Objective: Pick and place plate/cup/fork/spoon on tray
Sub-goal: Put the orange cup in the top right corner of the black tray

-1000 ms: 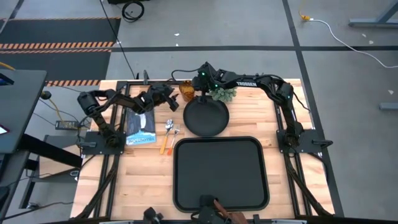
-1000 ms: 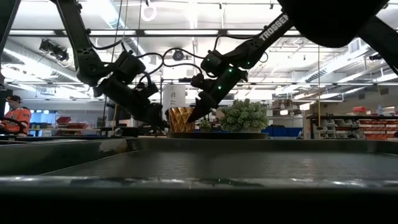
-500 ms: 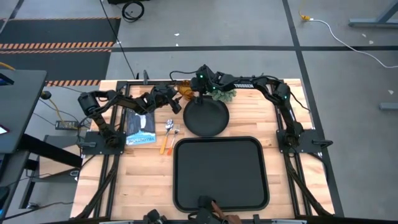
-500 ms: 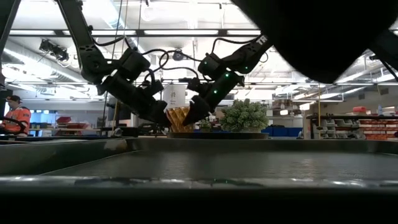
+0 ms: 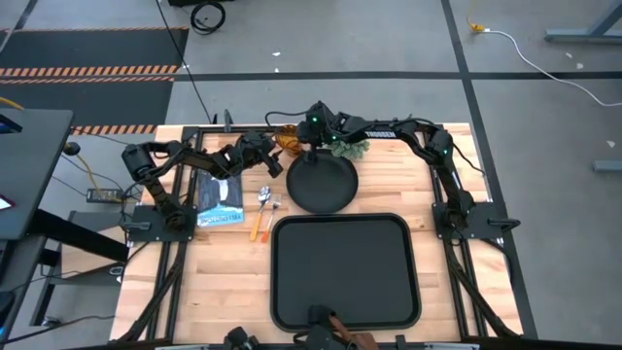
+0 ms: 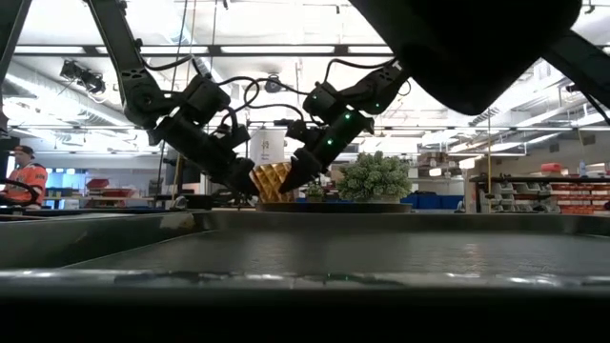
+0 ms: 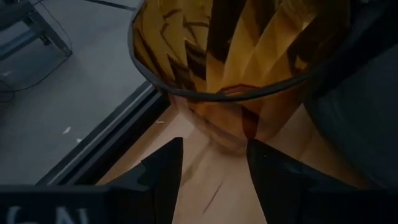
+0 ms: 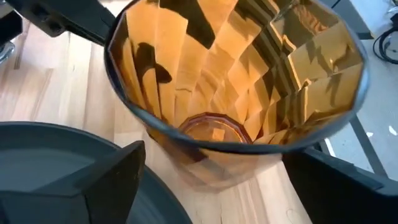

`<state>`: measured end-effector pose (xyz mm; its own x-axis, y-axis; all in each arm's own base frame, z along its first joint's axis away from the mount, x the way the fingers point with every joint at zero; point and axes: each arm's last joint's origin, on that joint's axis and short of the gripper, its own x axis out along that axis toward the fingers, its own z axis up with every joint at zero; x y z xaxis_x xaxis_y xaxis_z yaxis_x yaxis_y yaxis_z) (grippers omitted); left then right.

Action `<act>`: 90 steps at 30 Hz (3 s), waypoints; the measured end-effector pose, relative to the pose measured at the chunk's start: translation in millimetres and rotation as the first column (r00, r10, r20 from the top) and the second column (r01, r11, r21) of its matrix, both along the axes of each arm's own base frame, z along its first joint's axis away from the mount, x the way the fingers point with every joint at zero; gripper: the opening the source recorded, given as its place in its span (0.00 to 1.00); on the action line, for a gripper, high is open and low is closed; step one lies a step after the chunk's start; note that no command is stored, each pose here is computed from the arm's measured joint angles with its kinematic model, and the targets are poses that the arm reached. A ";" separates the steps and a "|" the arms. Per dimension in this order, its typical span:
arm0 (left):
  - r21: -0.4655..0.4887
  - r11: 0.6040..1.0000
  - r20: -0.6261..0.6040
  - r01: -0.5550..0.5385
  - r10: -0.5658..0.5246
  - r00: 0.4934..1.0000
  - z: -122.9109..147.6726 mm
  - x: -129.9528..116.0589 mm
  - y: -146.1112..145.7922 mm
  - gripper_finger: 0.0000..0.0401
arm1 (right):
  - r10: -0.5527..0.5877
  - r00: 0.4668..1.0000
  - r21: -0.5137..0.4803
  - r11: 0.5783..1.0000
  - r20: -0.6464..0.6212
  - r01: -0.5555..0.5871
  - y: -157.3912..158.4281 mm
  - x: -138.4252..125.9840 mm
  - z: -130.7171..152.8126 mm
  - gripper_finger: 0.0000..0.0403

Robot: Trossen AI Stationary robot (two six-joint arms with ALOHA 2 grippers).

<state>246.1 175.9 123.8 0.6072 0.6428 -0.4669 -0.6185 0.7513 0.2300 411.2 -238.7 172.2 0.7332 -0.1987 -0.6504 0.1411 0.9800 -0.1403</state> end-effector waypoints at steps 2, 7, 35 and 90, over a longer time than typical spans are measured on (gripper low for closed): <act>0.002 1.000 -0.005 0.002 -0.002 1.000 -0.2 -0.1 0.0 0.47 | 0.000 1.000 -0.004 1.000 0.007 0.000 -0.3 0.4 0.6 0.91; -0.006 1.000 -0.016 0.001 -0.002 1.000 -1.3 -0.6 -0.4 0.47 | -0.002 1.000 0.006 1.000 0.005 0.002 0.0 0.2 0.2 0.87; 0.044 0.999 -0.045 0.010 -0.008 0.999 0.4 -0.7 0.6 0.47 | 0.069 0.995 0.008 0.998 -0.079 -0.068 8.1 -19.2 30.8 0.99; -0.155 0.988 0.076 0.003 0.009 0.997 118.2 -87.9 -68.1 0.35 | 0.187 0.928 -0.172 0.952 -0.322 -0.252 30.5 20.6 80.5 0.48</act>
<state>158.2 107.8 242.0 0.6431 0.5686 -0.5130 -0.6324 0.7721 0.0630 431.8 -208.2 252.7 0.5520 -0.2084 -0.8074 -0.1541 0.9261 -0.3444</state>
